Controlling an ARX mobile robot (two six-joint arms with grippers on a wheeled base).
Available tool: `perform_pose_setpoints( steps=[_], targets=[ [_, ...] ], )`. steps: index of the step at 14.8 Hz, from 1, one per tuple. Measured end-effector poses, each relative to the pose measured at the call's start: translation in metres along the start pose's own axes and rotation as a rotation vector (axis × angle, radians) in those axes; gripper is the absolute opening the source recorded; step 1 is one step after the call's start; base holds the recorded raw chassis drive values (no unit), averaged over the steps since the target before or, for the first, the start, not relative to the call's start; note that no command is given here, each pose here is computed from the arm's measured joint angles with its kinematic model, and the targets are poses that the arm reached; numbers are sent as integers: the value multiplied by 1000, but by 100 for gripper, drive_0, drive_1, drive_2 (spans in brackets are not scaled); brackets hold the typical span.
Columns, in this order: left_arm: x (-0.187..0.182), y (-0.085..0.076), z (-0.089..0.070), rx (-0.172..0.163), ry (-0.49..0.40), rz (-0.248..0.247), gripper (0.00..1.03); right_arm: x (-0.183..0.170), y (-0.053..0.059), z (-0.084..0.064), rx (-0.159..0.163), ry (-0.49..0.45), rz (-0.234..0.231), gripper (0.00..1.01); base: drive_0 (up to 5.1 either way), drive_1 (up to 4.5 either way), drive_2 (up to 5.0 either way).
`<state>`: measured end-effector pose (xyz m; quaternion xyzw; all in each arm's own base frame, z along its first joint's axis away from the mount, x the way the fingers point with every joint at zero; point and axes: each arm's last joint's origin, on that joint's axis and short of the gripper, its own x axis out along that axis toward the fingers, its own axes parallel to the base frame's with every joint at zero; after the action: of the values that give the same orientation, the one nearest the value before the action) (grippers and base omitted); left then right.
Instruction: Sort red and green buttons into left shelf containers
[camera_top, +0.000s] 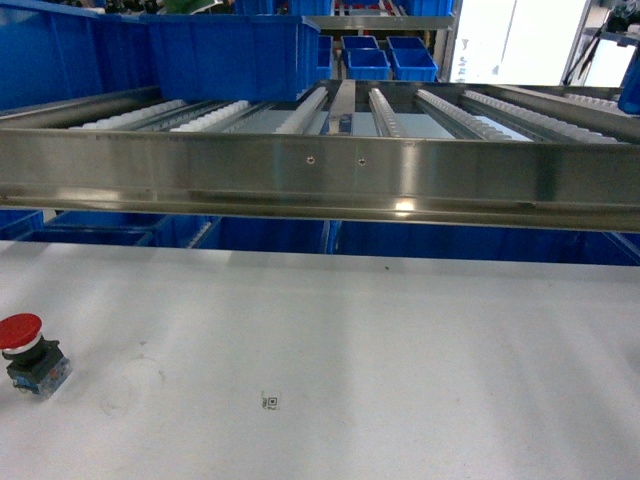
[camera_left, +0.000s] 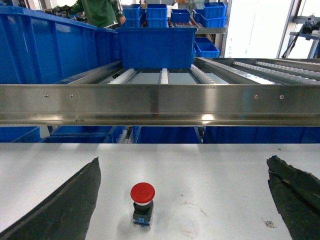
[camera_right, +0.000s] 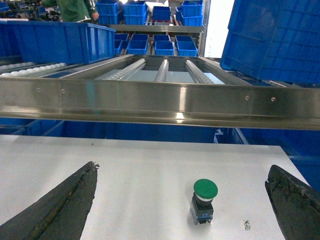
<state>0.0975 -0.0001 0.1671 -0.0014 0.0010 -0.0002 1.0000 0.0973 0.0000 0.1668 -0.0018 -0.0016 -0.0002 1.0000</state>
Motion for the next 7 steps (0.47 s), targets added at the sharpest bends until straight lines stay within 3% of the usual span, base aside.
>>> perform_pose_setpoints(
  steps=[7],
  targets=[
    [0,0,0,2,0,0,98,0,0,0,0,0,0,98,0,0,0]
  ],
)
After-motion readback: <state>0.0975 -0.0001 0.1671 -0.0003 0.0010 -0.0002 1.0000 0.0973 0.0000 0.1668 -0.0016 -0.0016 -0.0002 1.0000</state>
